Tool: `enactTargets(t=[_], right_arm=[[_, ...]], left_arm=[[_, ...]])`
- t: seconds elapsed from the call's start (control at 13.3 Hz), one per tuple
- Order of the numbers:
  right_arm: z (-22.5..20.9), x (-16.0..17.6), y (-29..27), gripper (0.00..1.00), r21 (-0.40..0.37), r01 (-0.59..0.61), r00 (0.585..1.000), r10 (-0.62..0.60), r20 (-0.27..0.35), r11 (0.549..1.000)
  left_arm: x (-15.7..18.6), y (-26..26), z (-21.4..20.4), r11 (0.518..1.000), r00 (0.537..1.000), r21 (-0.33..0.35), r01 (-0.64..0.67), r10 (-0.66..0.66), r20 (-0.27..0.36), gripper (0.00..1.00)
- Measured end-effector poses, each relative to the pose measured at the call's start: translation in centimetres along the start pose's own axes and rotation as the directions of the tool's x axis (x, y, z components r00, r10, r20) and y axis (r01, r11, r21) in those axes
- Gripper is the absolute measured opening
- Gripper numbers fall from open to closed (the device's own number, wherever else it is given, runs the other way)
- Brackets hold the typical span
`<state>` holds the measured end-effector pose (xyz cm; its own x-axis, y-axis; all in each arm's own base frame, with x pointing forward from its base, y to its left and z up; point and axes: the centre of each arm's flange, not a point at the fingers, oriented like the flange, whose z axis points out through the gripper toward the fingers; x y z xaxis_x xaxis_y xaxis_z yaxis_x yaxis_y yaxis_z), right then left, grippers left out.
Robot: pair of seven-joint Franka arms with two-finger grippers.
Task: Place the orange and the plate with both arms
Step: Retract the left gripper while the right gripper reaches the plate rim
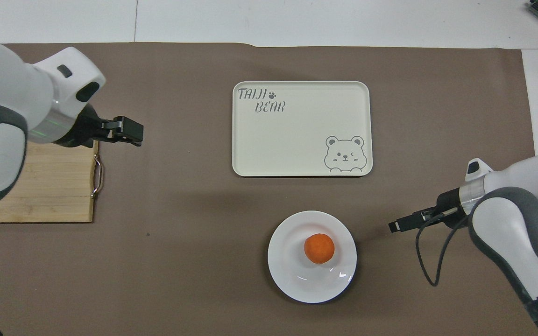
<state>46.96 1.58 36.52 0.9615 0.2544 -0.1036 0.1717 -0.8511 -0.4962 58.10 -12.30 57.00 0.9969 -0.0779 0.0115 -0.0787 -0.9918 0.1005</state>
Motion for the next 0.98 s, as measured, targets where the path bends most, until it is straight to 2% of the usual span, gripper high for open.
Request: enactTargets(t=[0.3,0.6,0.98], right_arm=[[4.4,-0.7,-0.1,1.00,0.138,0.004,0.999,0.002,-0.041,0.990],[9.5,-1.4,0.0,1.00,0.258,0.027,0.996,-0.003,-0.095,0.966],[12.9,-3.2,0.3,1.00,0.303,0.005,0.998,0.016,-0.068,0.953]], left_arm=[[-0.9,-6.0,-2.7,0.999,1.000,0.032,0.023,-0.023,-0.017,1.00],[-3.7,-6.0,-3.5,0.998,1.000,0.056,0.022,-0.023,0.015,1.00],[-5.2,-6.1,-3.8,0.998,0.997,0.061,0.024,-0.028,0.067,1.00]])
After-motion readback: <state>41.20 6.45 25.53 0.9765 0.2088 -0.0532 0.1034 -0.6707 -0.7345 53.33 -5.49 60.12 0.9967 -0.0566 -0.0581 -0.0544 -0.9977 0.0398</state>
